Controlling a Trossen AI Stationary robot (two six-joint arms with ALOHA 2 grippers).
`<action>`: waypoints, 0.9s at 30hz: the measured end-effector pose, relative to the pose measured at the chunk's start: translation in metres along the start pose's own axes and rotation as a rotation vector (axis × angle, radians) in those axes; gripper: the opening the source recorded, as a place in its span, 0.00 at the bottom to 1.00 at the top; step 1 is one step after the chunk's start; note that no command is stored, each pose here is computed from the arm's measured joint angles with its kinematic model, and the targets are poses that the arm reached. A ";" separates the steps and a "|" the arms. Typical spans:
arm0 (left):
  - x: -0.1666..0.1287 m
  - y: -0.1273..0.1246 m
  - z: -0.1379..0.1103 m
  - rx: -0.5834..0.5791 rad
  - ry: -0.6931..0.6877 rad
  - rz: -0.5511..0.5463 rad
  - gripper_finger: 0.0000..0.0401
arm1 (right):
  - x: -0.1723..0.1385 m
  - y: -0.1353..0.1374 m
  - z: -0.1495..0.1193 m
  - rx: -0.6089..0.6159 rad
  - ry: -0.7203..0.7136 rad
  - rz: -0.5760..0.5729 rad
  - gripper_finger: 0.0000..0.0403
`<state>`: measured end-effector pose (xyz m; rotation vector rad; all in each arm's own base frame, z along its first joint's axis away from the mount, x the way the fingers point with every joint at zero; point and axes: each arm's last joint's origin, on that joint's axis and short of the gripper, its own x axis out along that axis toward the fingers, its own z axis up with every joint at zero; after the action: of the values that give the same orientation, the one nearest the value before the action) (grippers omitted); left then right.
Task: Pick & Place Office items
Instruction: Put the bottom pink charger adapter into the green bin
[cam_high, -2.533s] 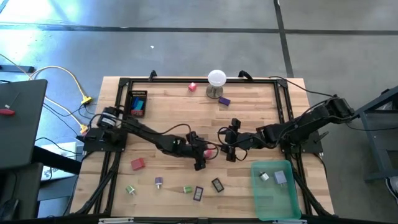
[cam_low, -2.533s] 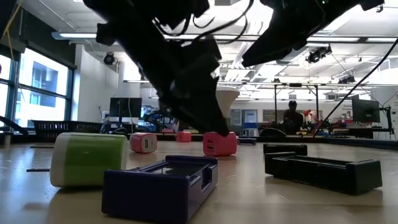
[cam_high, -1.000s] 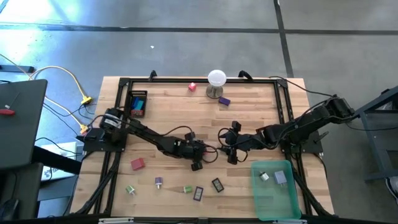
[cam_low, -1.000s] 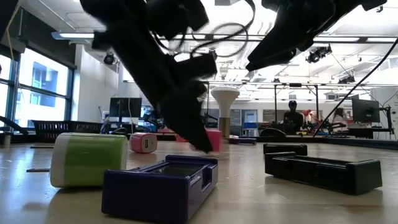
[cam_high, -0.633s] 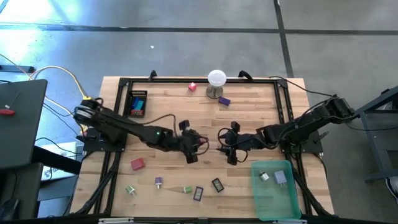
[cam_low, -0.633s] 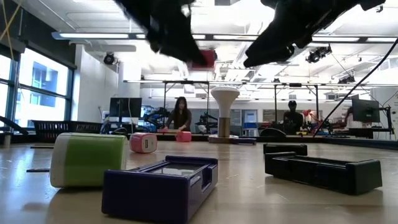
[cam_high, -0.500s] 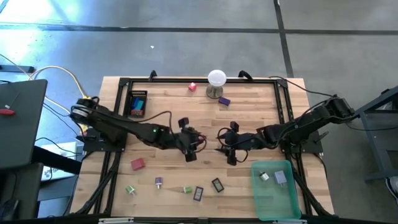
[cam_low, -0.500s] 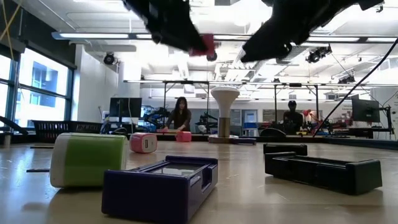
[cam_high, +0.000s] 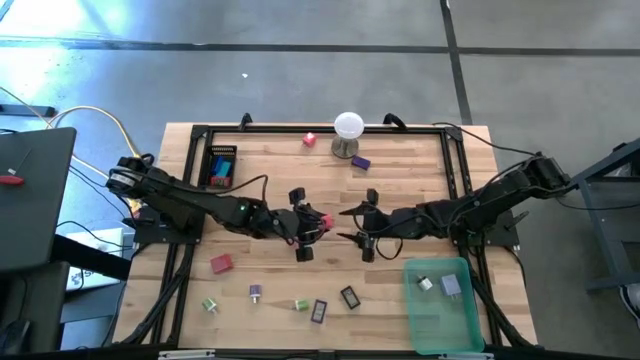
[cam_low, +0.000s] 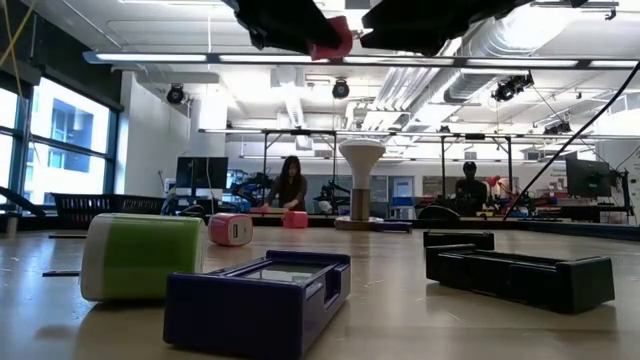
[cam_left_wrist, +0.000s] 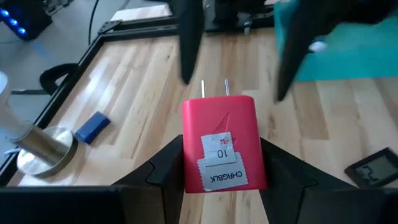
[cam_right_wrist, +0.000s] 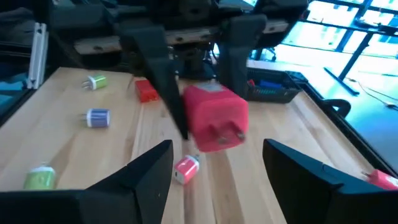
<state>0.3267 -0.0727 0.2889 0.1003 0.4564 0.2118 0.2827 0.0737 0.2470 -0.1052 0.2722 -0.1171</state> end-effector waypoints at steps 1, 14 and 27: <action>0.000 0.000 0.001 -0.002 -0.005 -0.016 0.38 | 0.000 0.000 0.000 -0.003 0.001 -0.001 0.59; 0.001 -0.004 0.004 0.004 -0.041 -0.120 0.38 | 0.003 -0.002 0.008 -0.060 -0.099 0.177 0.59; 0.003 -0.001 0.010 0.006 -0.098 -0.118 0.38 | 0.012 -0.009 0.007 -0.048 -0.113 0.141 0.59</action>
<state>0.3340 -0.0736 0.2968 0.0893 0.3644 0.0889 0.2949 0.0642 0.2517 -0.1390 0.1691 0.0351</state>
